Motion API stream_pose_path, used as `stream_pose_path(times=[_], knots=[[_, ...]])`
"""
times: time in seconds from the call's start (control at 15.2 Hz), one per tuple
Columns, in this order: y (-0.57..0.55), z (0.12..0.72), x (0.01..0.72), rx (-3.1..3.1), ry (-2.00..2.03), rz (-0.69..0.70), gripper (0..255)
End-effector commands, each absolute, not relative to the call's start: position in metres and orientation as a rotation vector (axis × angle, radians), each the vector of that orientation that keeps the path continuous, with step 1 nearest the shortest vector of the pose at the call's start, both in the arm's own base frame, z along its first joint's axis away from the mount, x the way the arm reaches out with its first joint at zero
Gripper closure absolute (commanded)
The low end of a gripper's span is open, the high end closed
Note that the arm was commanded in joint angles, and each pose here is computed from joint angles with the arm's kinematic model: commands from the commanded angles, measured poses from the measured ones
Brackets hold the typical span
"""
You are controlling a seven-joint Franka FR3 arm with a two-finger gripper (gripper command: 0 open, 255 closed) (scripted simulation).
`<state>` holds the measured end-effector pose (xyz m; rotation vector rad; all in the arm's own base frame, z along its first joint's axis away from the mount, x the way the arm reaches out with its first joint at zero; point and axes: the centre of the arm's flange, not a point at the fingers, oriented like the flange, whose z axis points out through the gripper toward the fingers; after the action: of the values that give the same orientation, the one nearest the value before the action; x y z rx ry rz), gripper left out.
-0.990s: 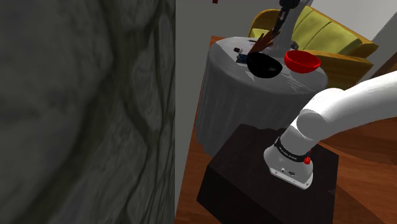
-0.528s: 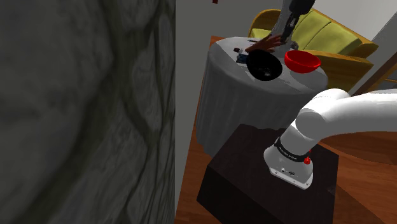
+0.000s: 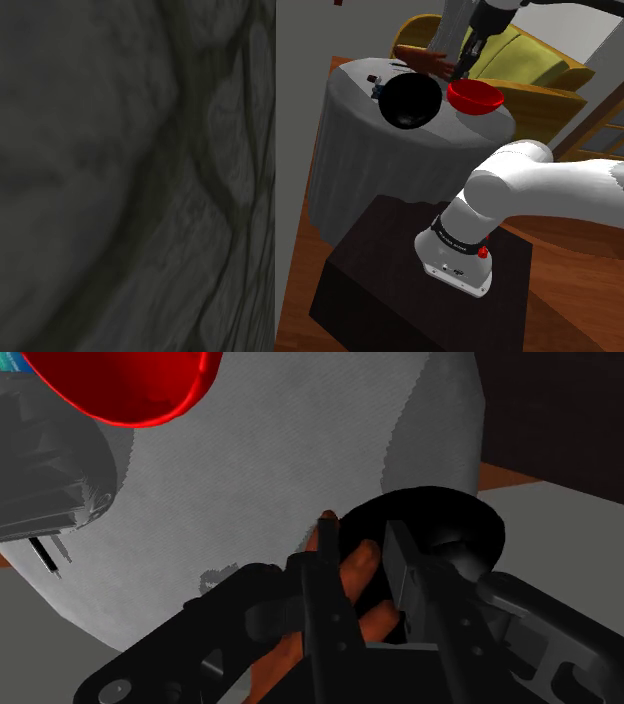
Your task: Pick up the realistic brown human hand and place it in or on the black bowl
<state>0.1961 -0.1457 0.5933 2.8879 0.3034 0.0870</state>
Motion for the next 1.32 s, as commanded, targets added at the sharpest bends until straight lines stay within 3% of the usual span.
stream_pose_path(times=[0.0,0.73,1.25], knots=[[-0.143,0.583,0.194,2.890,0.305,0.083,255],[-0.143,0.522,0.194,2.890,0.305,0.083,255],[-0.143,0.522,0.194,2.890,0.305,0.083,255]])
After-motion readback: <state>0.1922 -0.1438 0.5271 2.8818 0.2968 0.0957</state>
